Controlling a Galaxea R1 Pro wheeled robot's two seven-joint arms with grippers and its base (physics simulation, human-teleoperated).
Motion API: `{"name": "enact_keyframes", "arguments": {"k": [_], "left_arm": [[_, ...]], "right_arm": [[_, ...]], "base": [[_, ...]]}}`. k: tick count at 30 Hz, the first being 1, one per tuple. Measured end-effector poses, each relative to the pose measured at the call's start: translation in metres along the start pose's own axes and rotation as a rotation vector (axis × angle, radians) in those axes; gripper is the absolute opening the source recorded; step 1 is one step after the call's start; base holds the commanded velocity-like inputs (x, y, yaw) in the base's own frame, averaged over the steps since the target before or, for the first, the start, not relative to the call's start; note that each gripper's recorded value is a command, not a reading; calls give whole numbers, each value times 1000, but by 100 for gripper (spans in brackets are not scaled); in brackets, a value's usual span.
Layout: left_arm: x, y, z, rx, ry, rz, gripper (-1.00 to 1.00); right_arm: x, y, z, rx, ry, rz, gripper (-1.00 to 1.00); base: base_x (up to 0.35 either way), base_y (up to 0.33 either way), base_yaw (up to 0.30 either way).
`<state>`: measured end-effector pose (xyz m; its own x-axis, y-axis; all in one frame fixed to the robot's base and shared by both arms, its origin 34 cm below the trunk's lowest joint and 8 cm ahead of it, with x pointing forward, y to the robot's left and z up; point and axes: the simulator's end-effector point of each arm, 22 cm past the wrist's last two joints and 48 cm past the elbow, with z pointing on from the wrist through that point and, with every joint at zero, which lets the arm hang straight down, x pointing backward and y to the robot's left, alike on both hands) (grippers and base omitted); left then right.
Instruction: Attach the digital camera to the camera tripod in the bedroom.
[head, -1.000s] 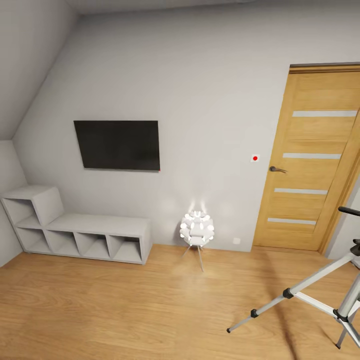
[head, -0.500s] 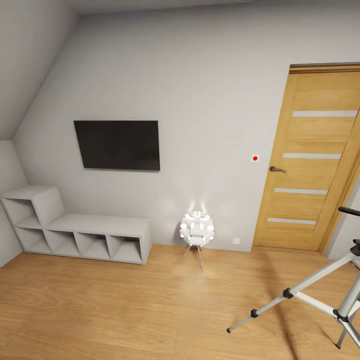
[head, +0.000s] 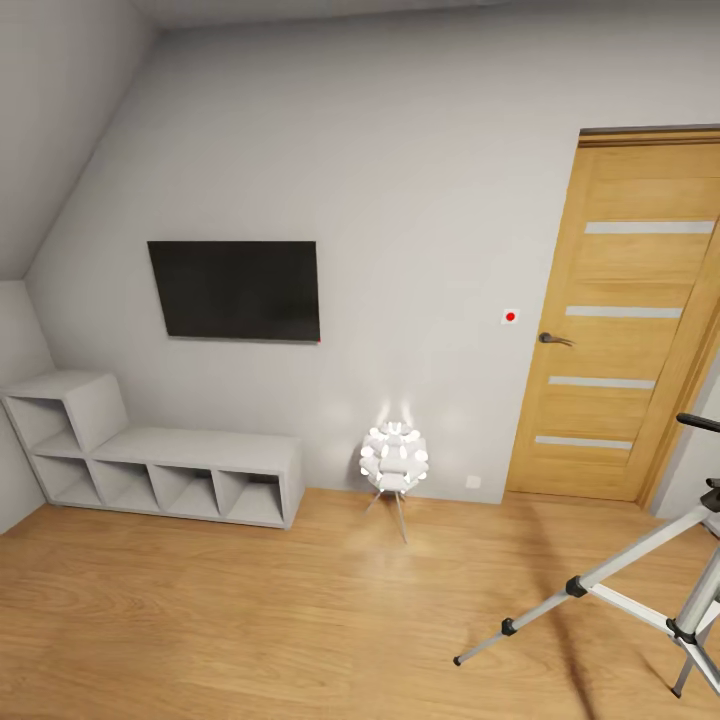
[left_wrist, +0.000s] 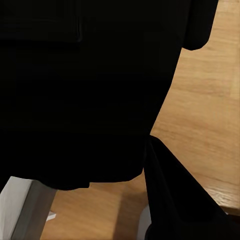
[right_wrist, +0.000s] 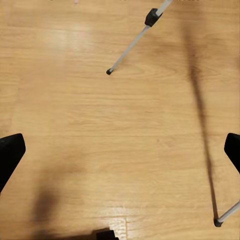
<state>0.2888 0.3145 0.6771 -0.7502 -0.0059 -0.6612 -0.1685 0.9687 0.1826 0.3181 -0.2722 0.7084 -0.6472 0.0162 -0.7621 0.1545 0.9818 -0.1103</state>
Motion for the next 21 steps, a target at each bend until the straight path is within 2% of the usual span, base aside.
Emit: {"name": "enact_keyframes", "arguments": {"k": [13,21], "left_arm": [[0,2,-4,-2,1,0,-100],[-1,2,-4,-2,-1,-1,-100]], "right_arm": [[-2,-1,-5,1,-6,2,100],[-2,-1,-5,1,-7,2,100]], "base": [[0,0,-5],[0,0,-205]]}}
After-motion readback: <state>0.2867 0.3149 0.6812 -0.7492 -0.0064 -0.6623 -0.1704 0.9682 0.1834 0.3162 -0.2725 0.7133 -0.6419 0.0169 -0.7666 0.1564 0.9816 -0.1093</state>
